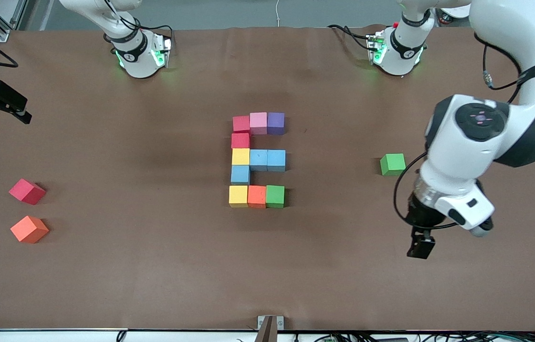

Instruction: Arrange 11 blocks into digit 3

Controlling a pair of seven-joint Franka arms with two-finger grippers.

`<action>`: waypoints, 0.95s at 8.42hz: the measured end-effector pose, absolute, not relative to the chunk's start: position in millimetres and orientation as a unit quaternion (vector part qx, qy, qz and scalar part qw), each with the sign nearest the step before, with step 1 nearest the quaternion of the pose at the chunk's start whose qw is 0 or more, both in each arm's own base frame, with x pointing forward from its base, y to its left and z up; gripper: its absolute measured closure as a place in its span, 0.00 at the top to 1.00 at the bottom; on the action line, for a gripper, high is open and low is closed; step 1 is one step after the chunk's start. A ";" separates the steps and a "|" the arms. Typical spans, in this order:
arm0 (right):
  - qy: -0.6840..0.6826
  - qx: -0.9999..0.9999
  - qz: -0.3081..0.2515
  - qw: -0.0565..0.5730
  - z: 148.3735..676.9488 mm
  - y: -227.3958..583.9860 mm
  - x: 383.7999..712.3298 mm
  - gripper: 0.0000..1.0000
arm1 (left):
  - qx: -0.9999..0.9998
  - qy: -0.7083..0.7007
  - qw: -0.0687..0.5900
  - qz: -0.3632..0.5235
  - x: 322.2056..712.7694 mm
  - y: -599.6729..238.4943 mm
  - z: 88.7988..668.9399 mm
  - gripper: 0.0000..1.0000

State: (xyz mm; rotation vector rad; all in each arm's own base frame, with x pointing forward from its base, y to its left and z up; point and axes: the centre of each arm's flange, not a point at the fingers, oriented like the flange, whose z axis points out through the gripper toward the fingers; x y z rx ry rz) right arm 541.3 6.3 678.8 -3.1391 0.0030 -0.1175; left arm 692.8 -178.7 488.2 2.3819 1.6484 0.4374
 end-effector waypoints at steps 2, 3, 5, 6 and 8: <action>0.002 -0.999 -0.037 0.000 678.7 6.1 541.3 1.00 | 0.876 0.450 0.094 0.144 674.6 -117.4 510.2 1.00; 0.002 -0.999 -0.037 0.000 678.7 5.9 541.4 1.00 | 0.909 0.385 0.077 0.142 660.9 -88.4 515.6 1.00; 0.003 -0.999 -0.037 0.000 678.6 5.4 541.4 1.00 | 0.959 0.258 0.030 0.111 632.7 -39.7 533.2 1.00; 0.003 -0.999 -0.037 0.000 678.6 5.3 541.4 1.00 | 0.971 0.220 0.013 0.088 618.6 -20.5 547.9 1.00; 0.003 -0.999 -0.037 0.000 678.8 5.1 541.4 1.00 | 0.983 0.177 0.004 0.055 587.7 -1.7 587.6 1.00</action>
